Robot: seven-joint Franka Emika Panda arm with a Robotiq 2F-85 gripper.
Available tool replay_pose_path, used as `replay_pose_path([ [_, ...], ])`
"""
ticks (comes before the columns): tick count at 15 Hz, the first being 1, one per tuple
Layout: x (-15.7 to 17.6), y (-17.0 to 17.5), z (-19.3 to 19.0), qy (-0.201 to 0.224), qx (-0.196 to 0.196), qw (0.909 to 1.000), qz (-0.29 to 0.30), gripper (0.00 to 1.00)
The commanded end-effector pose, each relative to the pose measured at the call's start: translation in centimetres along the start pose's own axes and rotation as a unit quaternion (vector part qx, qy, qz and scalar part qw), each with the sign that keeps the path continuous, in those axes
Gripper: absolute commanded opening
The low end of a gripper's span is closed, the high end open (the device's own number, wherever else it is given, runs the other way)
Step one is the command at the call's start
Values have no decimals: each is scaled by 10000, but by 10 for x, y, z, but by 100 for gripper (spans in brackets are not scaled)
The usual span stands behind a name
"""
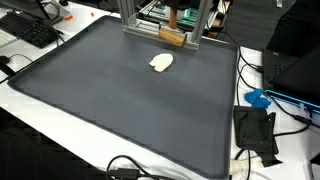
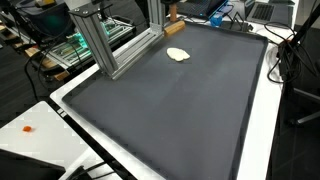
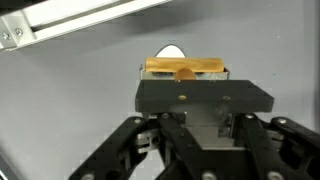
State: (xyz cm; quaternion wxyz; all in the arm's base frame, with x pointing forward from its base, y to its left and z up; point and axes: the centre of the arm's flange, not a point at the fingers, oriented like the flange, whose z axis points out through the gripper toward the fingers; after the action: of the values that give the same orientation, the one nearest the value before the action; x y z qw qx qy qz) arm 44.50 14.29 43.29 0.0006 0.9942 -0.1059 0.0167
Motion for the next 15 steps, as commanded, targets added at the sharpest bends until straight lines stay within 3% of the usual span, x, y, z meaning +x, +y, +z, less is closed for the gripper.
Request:
replay_pose_path([
  [1, -38, 20, -45, 181, 254, 9994, -135, 22],
  [9, -92, 37, -79, 404, 245, 9951, -869, 22],
  [15, -122, 44, -78, 263, 203, 9913, -1272, 22],
])
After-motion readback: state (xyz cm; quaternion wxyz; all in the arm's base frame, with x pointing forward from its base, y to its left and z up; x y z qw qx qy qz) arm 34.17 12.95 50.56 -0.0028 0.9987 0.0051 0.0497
